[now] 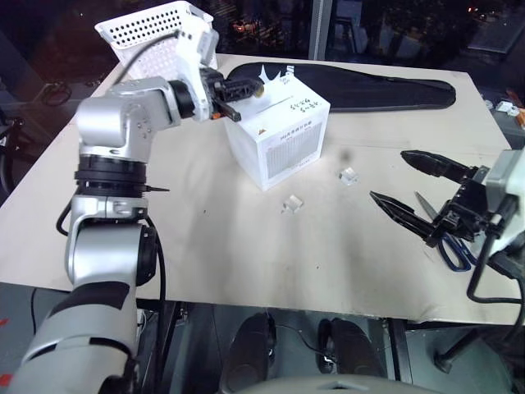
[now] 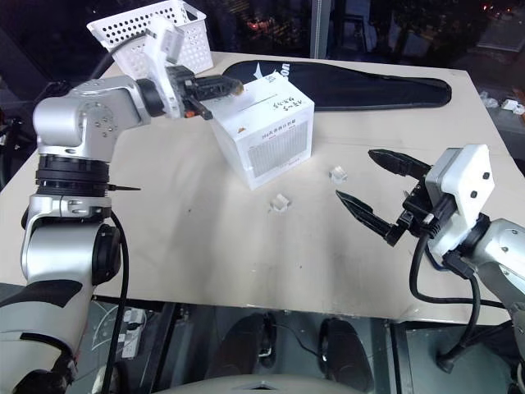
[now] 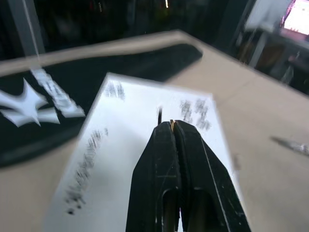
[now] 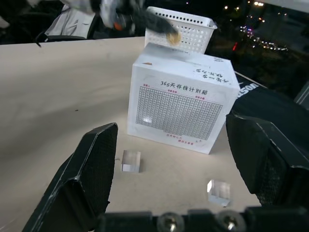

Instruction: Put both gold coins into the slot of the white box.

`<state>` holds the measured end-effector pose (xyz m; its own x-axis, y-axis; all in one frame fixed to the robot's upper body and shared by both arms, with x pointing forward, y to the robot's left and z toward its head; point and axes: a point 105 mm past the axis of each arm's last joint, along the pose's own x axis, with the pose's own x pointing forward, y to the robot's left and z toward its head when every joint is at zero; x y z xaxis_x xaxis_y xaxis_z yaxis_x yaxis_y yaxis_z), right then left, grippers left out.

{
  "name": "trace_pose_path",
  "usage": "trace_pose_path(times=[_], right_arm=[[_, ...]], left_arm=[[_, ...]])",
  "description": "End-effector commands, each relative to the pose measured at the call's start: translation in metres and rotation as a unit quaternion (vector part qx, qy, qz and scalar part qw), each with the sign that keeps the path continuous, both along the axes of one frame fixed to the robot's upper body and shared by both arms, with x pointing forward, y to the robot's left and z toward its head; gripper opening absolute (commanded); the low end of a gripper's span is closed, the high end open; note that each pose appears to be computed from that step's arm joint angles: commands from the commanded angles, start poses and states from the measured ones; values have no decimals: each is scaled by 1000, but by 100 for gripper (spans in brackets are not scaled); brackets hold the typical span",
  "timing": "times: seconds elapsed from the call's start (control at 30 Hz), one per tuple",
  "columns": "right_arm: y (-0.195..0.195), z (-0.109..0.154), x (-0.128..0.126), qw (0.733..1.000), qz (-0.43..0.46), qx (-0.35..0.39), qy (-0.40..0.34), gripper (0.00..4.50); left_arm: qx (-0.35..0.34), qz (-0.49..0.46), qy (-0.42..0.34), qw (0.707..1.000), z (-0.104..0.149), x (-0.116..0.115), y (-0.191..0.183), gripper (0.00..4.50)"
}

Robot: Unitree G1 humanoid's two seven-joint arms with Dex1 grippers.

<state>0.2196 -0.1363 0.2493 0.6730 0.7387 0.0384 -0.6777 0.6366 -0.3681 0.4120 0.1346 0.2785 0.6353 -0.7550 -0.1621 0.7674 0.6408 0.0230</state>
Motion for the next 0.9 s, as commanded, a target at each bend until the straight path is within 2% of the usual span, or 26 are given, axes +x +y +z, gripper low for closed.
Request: trace_pose_path(times=[0.03, 0.13, 0.3, 0.6, 0.67, 0.7, 0.73, 0.8, 0.83, 0.87, 0.9], right_arm=[[2, 8, -7, 1000, -7, -3, -25, 385], [5, 6, -9, 1000, -18, 2, -24, 385], [8, 4, -12, 999, -25, 8, -20, 385], [8, 4, -13, 999, -26, 13, -18, 385], [9, 7, -13, 999, -23, 17, -24, 385], [9, 7, -13, 999, -21, 19, -25, 395], [10, 8, -14, 999, -18, 21, -27, 395], [10, 9, -15, 999, -16, 24, -28, 395], [10, 9, -16, 999, -15, 26, -27, 395], [10, 8, -16, 999, -15, 26, -28, 395], [9, 7, -16, 999, -18, 27, -25, 395]], left_arm=[[19, -26, -18, 999, 13, 0, -5, 0], [52, -18, -18, 998, 3, 8, -7, 0], [62, 1, -20, 998, 3, 17, 0, 0], [91, -8, -27, 995, -3, 16, 2, 0], [80, -18, -32, 996, 0, 13, 2, 0], [68, -19, -32, 997, 3, 12, 1, 54], [57, -20, -39, 997, 8, 11, 1, 77], [39, -21, -55, 998, 16, 9, 0, 164], [7, -22, -73, 997, 27, 7, -1, 223], [-40, -16, -77, 996, 39, 2, 1, 262], [-89, -41, -107, 989, 50, -13, -3, 314]])
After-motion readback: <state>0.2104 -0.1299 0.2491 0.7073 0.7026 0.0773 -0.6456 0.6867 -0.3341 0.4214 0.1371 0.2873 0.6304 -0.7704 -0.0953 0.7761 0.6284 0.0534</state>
